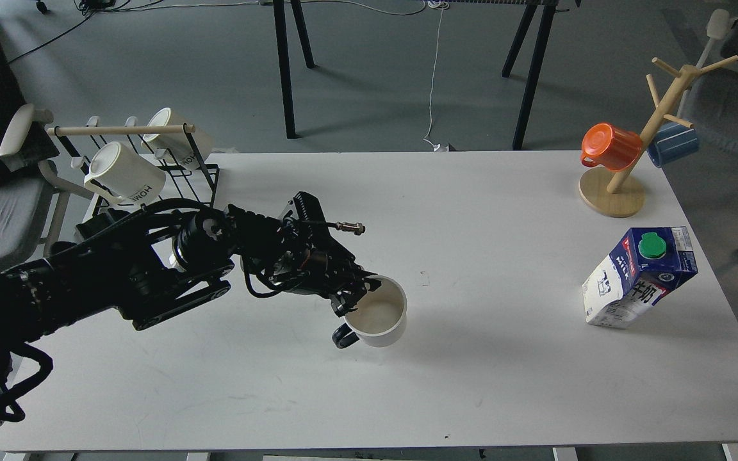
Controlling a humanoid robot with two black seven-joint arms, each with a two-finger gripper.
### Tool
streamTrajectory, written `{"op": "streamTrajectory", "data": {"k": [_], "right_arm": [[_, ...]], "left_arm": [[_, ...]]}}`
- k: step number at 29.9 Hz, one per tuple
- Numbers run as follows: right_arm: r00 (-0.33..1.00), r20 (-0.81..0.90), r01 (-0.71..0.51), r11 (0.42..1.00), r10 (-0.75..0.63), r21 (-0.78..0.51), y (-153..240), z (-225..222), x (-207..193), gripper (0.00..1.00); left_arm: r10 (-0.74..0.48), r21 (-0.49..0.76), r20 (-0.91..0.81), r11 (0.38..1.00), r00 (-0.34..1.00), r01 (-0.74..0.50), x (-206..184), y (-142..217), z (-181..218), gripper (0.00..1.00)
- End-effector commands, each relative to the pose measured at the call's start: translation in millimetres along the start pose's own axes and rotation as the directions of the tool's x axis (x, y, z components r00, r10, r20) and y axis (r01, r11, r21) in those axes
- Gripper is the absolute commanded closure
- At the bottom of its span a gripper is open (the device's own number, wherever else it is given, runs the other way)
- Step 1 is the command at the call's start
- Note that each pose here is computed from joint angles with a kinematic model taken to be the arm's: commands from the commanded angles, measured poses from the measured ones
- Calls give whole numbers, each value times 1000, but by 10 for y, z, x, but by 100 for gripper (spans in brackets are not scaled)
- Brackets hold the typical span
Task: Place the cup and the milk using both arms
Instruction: 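Carry the white mug with the left gripper toward the table center and lower it, then open the left gripper and lift it away from the mug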
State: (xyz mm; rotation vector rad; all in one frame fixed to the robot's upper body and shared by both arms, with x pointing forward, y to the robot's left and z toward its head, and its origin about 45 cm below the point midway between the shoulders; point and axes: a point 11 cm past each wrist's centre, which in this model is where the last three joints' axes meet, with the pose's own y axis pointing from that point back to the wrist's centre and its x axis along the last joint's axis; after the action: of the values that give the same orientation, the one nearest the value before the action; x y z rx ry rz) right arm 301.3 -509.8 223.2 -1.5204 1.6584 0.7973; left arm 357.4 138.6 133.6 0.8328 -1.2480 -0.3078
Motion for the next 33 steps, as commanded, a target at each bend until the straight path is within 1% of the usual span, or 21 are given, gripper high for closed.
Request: {"op": "streamTrajectory", "data": {"k": [1,6,11,16,19,21,22,26,28,29,30,33], "right_arm": [[1000,-2,-5,1000,5,-5,12,8,17,2],[1000,-3,-3,1000,3,-1,6,-4,11,2],[1000,-8,-12,1000,12,6,9,-34,40,2],[1000,-9,-14,1000,14,6,15,-36,49,2],[1000,-7,-16,1000,16,7,20,-31,56,2],[1000,-4,-15,1000,15,8,16,-28,53,2],[1000,-2,-14,1000,14,7,15,-19,50,2],[1000,4,-11,1000,11,9,6,-3,45,2],[1000,6,-9,1000,8,10,0,-2,36,1],[1000,13,-7,1000,7,12,-2,-5,28,1],[1000,24,-5,1000,5,16,-7,-6,16,1],[999,35,13,1000,-13,1,-21,-17,-70,2]], "left_arm": [[6,-15,0,1000,1000,-6,59,-128,64,98],[-5,18,-18,1000,1000,5,38,-238,-26,97],[-11,36,-31,999,999,12,17,-262,-77,97],[-12,38,-41,999,999,13,3,-252,-89,89],[4,32,-58,999,998,-3,63,-252,-75,78],[17,25,-76,1000,997,-15,112,-244,-68,62],[19,25,-93,1000,995,-17,120,-231,-80,56],[9,18,-178,1000,984,-6,133,-196,-105,41],[32,13,-223,999,974,-30,192,-178,-114,33],[58,13,-254,998,966,-56,242,-159,-130,27],[89,17,-297,996,951,-88,313,-119,-166,24],[126,20,-467,991,875,-132,421,73,-308,20]]}}
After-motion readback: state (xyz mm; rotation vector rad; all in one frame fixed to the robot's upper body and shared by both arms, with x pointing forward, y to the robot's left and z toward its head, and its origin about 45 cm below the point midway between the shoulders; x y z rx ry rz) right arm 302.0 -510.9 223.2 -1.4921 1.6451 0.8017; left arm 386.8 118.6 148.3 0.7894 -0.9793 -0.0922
